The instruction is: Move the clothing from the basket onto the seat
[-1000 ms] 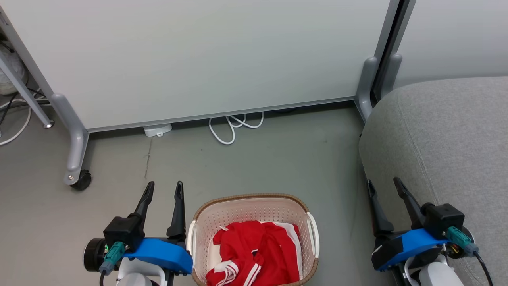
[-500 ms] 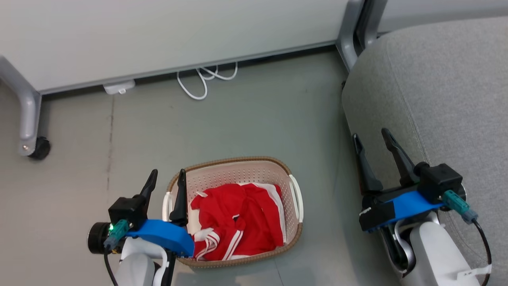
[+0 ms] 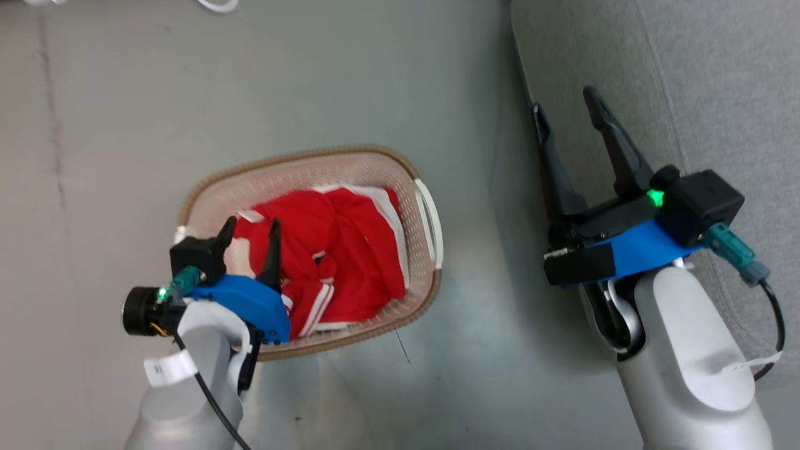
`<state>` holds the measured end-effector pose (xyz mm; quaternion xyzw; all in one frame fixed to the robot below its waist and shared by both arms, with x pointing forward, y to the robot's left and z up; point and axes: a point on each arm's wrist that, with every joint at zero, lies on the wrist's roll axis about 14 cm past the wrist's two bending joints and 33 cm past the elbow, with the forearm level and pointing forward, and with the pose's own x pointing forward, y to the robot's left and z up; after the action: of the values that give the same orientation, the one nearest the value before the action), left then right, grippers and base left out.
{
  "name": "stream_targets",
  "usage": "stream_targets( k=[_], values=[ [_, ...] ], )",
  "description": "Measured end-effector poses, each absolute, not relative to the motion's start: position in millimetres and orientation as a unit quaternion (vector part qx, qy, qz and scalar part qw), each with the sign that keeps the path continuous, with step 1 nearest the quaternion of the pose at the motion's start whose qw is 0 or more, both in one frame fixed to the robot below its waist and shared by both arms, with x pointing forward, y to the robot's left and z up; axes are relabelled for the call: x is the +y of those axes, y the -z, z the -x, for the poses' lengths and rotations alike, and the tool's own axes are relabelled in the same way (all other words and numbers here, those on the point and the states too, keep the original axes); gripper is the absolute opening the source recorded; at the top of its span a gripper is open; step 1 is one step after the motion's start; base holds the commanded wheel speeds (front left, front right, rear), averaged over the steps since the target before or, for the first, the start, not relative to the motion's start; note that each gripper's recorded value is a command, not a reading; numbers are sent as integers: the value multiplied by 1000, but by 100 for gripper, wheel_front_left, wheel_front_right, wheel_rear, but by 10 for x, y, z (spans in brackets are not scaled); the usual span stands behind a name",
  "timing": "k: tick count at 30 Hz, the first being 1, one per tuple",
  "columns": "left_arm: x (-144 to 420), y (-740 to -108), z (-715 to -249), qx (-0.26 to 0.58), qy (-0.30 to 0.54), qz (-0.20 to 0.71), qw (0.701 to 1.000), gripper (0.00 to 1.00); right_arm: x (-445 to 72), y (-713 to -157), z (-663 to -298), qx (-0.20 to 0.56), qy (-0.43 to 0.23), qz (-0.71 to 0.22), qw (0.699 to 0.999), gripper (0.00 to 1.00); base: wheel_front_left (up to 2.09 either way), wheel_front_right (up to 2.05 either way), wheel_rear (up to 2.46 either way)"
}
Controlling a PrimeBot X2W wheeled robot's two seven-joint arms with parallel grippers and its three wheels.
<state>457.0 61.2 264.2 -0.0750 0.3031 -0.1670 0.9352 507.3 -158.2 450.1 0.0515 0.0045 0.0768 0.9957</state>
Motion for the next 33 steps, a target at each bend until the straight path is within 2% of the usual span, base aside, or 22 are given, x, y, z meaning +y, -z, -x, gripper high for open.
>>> stream_targets(
  k=[7, 16, 23, 32, 33],
  values=[
    [603, -1987, -4616, 380, 166, 57, 908, 100, -1640, -4241, -5223, 17, -72, -64, 995, 100, 0, 0, 0],
    [491, -1299, -4650, 440, 167, 46, 881, 100, -1814, -3868, -5237, 49, -52, -73, 995, 100, 0, 0, 0],
    [564, -887, -4654, 466, 145, 10, 873, 100, -1862, -3631, -5237, 73, -46, -82, 993, 100, 0, 0, 0],
    [510, -677, -4568, 487, 138, 15, 862, 100, -1851, -3497, -5221, 88, -47, -94, 991, 100, 0, 0, 0],
    [503, -672, -4564, 488, 139, 15, 862, 34, -1850, -3494, -5221, 89, -47, -95, 990, 100, 0, 0, 0]
  ],
)
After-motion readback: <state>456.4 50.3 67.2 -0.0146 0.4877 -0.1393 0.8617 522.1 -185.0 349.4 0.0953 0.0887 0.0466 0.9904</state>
